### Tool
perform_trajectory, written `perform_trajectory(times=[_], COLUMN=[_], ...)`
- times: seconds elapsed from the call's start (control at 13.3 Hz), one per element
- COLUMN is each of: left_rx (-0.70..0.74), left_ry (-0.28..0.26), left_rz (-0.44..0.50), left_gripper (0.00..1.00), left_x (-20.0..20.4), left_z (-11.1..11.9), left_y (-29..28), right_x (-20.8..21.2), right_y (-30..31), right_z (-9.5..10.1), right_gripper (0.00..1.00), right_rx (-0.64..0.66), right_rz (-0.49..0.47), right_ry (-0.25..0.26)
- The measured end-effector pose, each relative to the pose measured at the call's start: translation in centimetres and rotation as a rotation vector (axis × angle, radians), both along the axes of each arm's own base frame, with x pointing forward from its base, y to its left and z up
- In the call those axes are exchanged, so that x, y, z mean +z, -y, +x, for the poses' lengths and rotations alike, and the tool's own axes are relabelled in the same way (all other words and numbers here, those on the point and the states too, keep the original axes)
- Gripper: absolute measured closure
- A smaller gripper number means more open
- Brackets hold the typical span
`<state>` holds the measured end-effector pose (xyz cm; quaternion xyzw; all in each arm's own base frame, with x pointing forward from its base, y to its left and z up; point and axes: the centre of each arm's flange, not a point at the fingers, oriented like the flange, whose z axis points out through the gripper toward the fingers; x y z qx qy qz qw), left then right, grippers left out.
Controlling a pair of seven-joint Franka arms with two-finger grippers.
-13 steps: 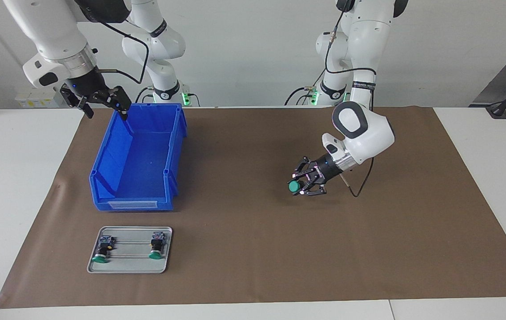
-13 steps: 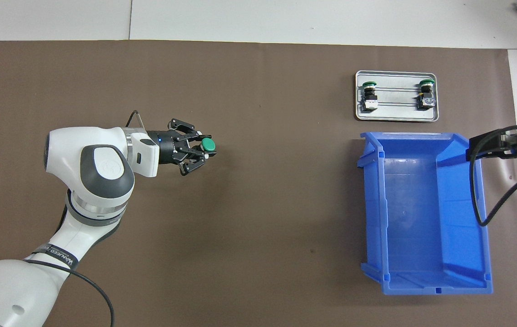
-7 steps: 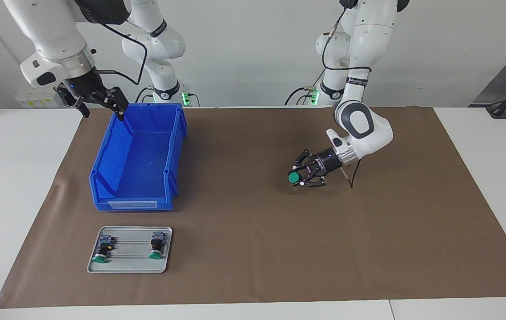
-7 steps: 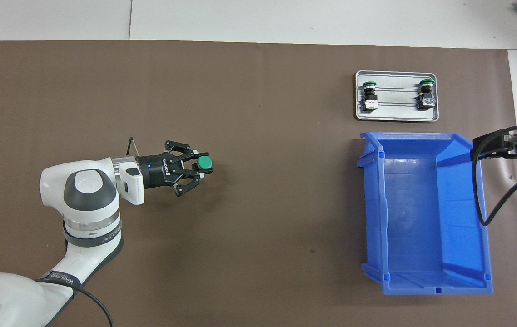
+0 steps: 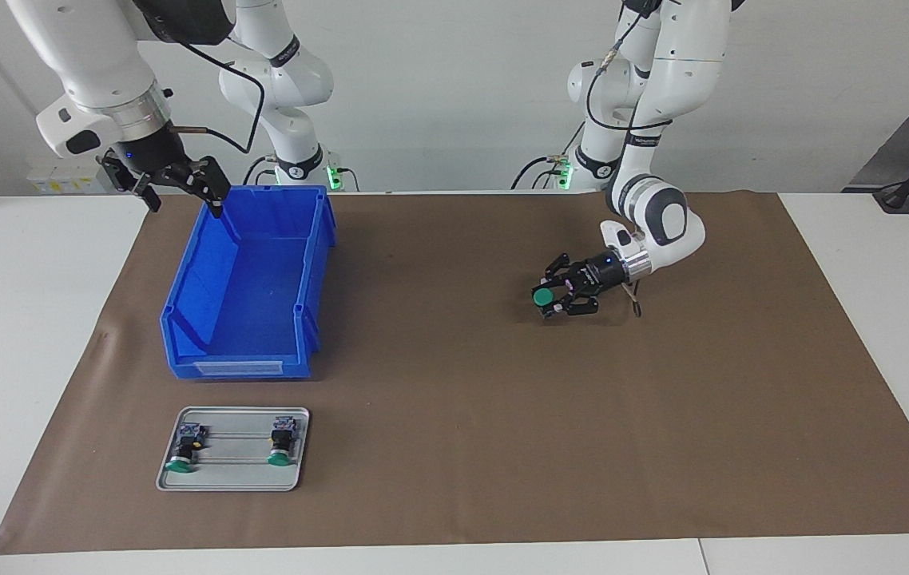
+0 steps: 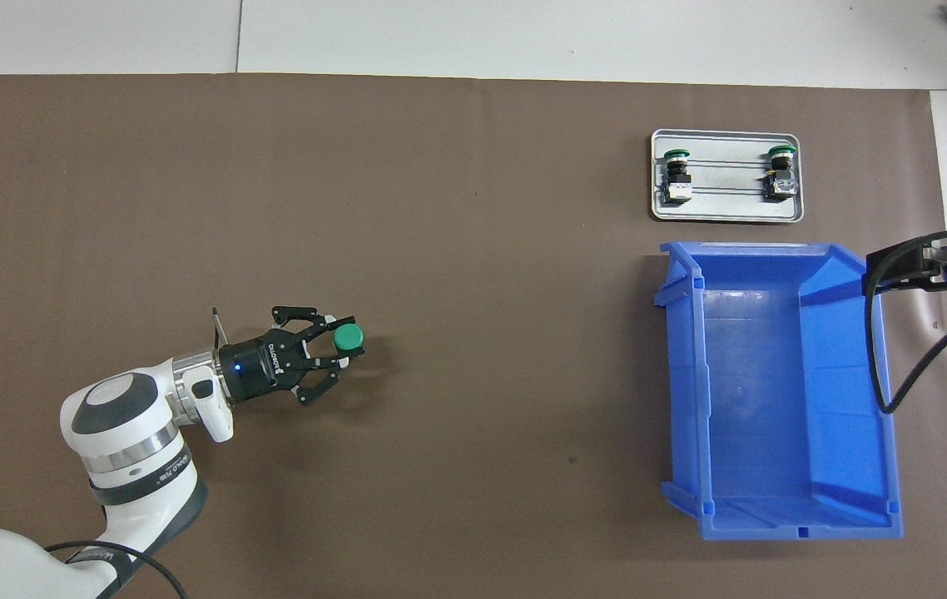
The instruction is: Place and press button with both arms
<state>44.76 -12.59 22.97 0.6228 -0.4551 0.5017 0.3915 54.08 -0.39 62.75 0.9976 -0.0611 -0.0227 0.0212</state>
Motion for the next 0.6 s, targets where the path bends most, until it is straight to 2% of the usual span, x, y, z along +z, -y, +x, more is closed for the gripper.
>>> perform_trajectory(times=[0.23, 0.6], left_rx=[-0.020, -0.021], left_ry=[0.053, 0.037], left_rz=[-0.027, -0.024], left_gripper=[0.58, 0.58], left_x=[0.0, -0.7], left_z=[-2.3, -5.3], left_y=[-0.1, -0.6], right_x=[-0.2, -0.3], right_y=[0.0, 0.0], right_z=[0.0, 0.0], right_gripper=[0.00, 0.00], right_rx=[0.000, 0.000], right_rz=[0.000, 0.000], right_ry=[-0.005, -0.007])
